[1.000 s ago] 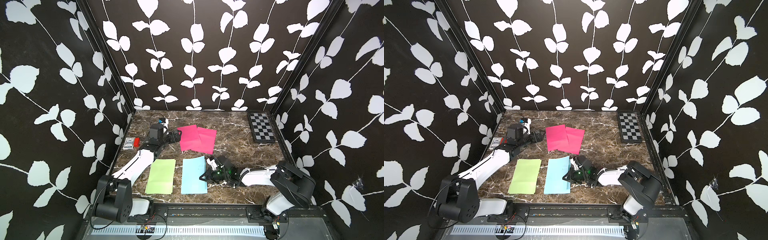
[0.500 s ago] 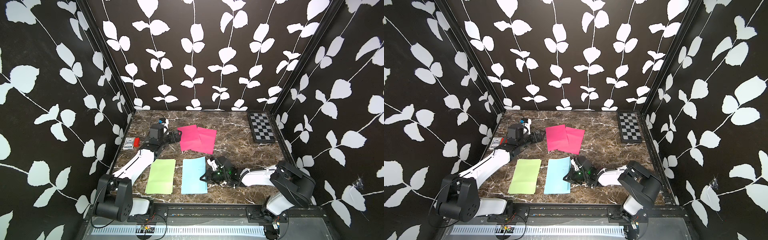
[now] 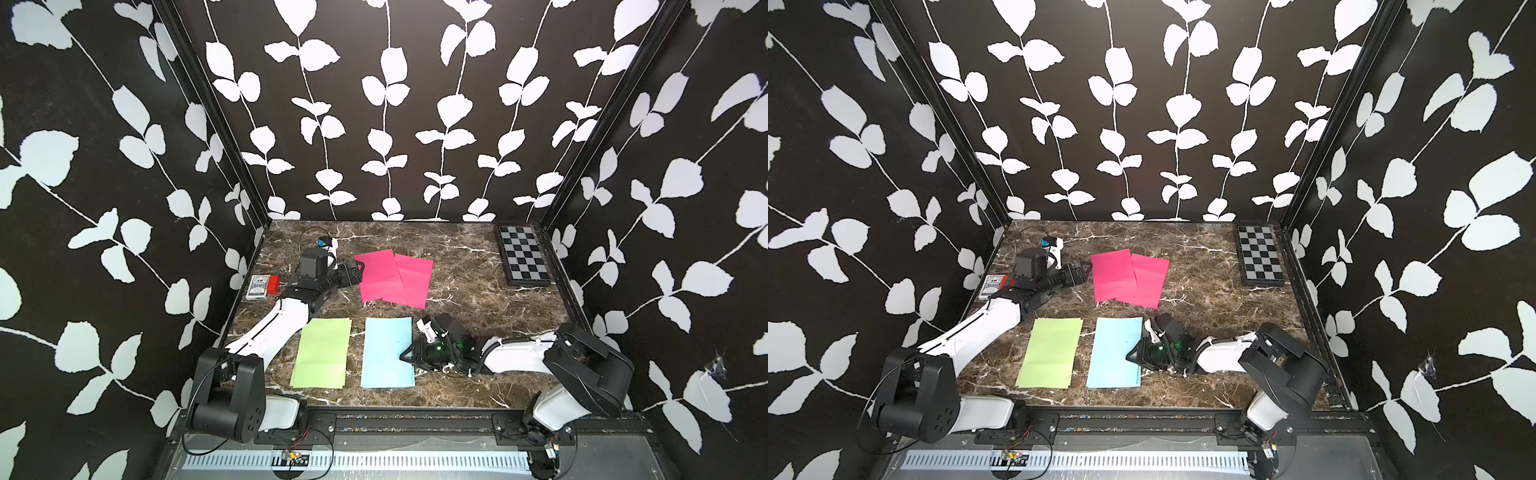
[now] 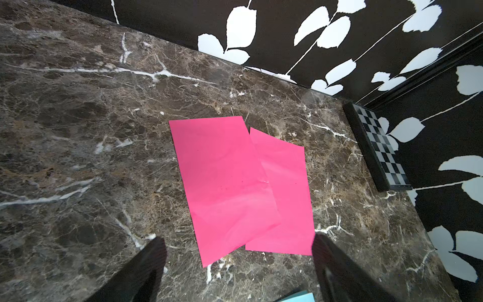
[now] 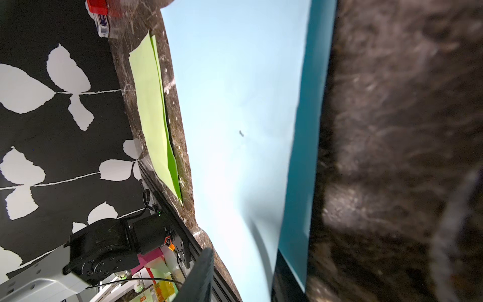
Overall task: Sort the scattered colored papers by color
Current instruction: Place the colored paper.
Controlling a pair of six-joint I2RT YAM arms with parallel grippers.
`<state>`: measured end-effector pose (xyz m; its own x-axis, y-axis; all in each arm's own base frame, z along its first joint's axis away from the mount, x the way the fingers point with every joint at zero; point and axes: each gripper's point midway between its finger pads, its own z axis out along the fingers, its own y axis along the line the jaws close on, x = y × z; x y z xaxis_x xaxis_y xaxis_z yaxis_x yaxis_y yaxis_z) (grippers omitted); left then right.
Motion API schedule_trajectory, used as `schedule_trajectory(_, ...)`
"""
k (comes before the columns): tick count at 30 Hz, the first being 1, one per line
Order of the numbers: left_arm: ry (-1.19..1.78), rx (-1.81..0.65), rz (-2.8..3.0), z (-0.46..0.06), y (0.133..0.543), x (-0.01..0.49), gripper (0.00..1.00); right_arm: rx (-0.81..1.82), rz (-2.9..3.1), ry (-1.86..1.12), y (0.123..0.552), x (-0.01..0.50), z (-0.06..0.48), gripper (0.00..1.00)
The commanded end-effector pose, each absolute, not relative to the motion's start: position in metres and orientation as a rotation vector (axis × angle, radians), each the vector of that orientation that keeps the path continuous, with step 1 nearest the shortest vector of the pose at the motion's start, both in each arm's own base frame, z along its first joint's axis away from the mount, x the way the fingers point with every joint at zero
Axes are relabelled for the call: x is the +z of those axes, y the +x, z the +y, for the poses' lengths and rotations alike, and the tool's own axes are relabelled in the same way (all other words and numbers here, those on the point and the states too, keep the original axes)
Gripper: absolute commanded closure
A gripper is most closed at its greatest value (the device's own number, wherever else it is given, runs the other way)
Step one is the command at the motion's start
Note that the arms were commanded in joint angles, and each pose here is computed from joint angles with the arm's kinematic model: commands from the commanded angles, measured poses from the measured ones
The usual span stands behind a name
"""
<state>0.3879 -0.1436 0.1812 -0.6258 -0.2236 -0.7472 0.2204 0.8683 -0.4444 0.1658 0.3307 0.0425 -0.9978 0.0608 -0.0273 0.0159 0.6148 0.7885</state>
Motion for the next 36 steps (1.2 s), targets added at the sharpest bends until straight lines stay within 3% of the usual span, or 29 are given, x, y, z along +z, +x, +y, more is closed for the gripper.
schedule_trajectory(1,0.025,-0.644,2.134,-0.147,0.389,0.185,0.11,1.341,2.769,0.088,0.164,0.044,0.326,0.65)
schedule_trajectory(23,0.035,-0.644,2.150,-0.148,0.389,0.180,0.10,1.102,2.734,0.230,0.179,0.054,0.273,0.59)
schedule_trajectory(30,0.039,-0.635,2.232,-0.153,0.401,0.167,0.12,0.759,2.644,0.106,0.215,0.112,0.221,0.55)
schedule_trajectory(36,0.052,-0.647,2.363,-0.170,0.420,0.141,0.20,0.712,2.519,0.049,0.270,0.162,0.211,0.49)
